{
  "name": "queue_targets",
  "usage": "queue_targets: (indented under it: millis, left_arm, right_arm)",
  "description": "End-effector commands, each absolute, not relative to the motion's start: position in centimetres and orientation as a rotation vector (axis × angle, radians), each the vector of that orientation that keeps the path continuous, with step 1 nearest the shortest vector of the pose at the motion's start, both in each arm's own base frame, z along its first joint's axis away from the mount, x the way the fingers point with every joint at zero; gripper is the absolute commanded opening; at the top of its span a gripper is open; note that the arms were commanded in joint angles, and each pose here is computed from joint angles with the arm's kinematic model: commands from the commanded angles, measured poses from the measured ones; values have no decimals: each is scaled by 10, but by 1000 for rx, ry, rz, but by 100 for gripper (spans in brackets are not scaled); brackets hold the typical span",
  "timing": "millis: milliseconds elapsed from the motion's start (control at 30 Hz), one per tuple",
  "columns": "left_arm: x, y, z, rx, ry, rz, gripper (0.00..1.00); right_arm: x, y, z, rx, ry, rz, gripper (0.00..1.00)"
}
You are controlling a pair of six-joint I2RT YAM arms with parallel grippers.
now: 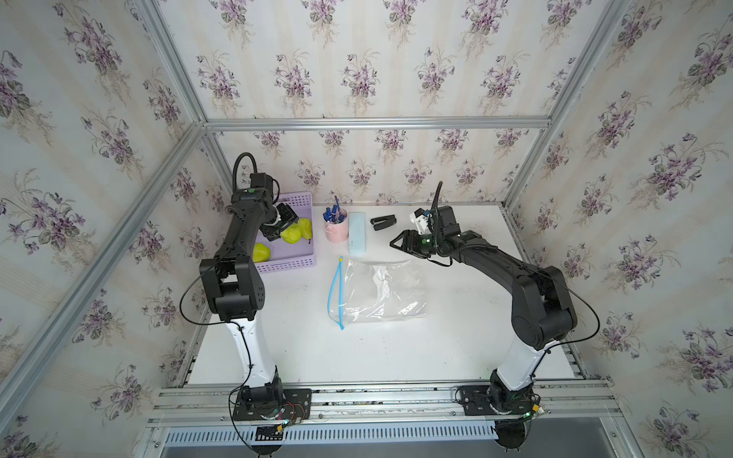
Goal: Open the zip-top bag and take out the pear
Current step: Place the zipper food storage bag at the center of the board, then reset both arms
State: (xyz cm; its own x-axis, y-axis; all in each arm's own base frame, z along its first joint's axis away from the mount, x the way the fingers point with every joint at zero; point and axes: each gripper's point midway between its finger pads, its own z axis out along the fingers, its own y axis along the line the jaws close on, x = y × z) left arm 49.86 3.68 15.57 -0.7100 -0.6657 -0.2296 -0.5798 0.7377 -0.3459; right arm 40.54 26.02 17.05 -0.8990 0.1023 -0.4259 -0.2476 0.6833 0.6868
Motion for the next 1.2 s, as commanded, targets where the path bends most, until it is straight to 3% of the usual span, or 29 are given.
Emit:
queue_targets:
  millis: [0,100,233,400,500,667,867,1067,1167]
  left_arm:
    - [504,43,166,-994,2568,-340,90]
    - [499,48,207,-960,2495,-322,100]
    - [459,48,281,-863,2359,-315,100]
    - [384,45,301,-769,2199,-284,100]
    - [347,48,271,-760,2141,-227,100]
    - [319,57,216,-754,2091,-132,100]
    - [323,60,188,-458,1947,88,100]
    - [344,49,129,-365,1941,105,100]
    - [367,41,123,-314,1968,154,100]
  right_arm:
    - [396,252,193,-191,2440,1055,68]
    - [392,239,214,-220,2406,970,69]
    - [388,205,224,-192,2332,812,74]
    - [390,130,205,-3,2219,536,86]
    - [391,85,185,131,2163,401,99]
    - [383,37,170,190,2014,132,100]
    - [352,-2,162,174,1750,-91,100]
    - [341,-5,148,198,1630,-3,100]
    - [350,-5,151,142,1621,-50,100]
